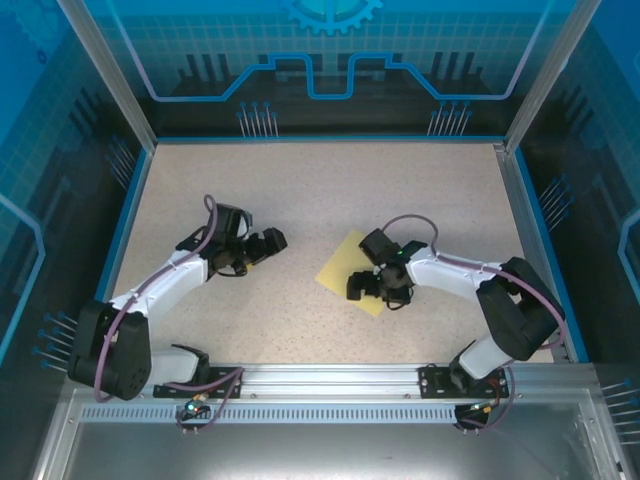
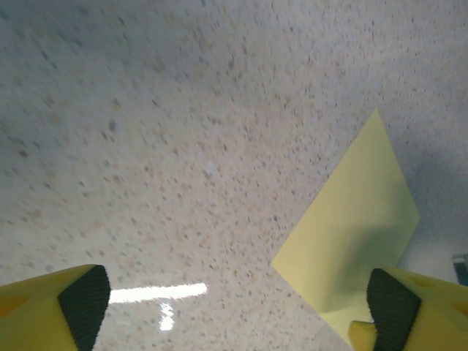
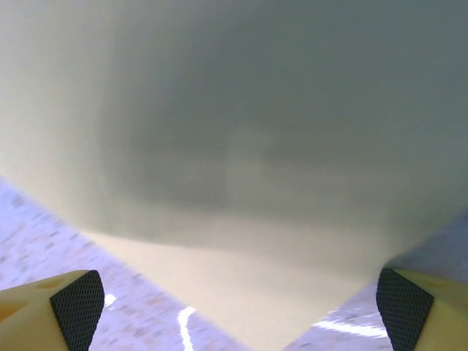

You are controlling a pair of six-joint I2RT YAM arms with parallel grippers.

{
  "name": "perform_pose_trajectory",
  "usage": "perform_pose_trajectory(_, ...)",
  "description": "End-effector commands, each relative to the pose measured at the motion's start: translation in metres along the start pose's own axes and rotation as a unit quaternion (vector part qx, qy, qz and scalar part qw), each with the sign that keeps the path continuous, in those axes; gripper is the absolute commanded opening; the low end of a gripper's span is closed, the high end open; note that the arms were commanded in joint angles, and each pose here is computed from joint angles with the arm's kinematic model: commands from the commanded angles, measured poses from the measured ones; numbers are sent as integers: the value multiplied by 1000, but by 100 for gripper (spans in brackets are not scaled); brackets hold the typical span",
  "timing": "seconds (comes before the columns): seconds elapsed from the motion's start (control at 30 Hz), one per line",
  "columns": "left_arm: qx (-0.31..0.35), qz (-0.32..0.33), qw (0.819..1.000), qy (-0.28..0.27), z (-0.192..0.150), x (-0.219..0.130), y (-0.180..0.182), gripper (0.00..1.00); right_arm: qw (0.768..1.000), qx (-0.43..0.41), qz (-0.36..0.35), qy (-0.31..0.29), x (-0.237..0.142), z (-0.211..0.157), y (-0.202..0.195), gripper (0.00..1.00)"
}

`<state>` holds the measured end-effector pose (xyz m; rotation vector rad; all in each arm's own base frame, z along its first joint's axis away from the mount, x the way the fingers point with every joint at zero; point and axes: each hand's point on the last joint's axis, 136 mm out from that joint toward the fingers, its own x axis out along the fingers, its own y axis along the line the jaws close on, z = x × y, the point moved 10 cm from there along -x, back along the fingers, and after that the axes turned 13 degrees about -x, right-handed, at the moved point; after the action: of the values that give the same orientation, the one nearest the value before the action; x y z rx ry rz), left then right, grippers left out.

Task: Fold a paper plane with a square sheet of paper (pick it up from the middle)
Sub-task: Move the square sheet of paper to the center of the table.

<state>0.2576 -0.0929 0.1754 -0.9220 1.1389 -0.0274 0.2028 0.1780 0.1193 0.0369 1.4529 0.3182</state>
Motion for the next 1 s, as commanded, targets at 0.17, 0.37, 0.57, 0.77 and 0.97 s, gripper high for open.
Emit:
perform_pose_trajectory(0.17,-25,-32,999,31,-23,13,-10,86,999,16,4,-51,-27,6,13,99)
perform_pose_trajectory(0.37,-28,-27,999,24,-21,14,-10,86,1000,3,14,-27,-9,7,16,100)
perform_pose_trajectory(0.57,-30,-14,999,24,-21,17,-7,86,1000,19,-15,17,12,-2,17,99)
perform_pose_trajectory(0.77,-32,0,999,15,-20,17,-4,87,998,15,50,22,24,-3,54,99)
perform_pose_trajectory(0.97,-39,14,999,0,-20,13,1,88,997,10,80,-1,37,27,84,99)
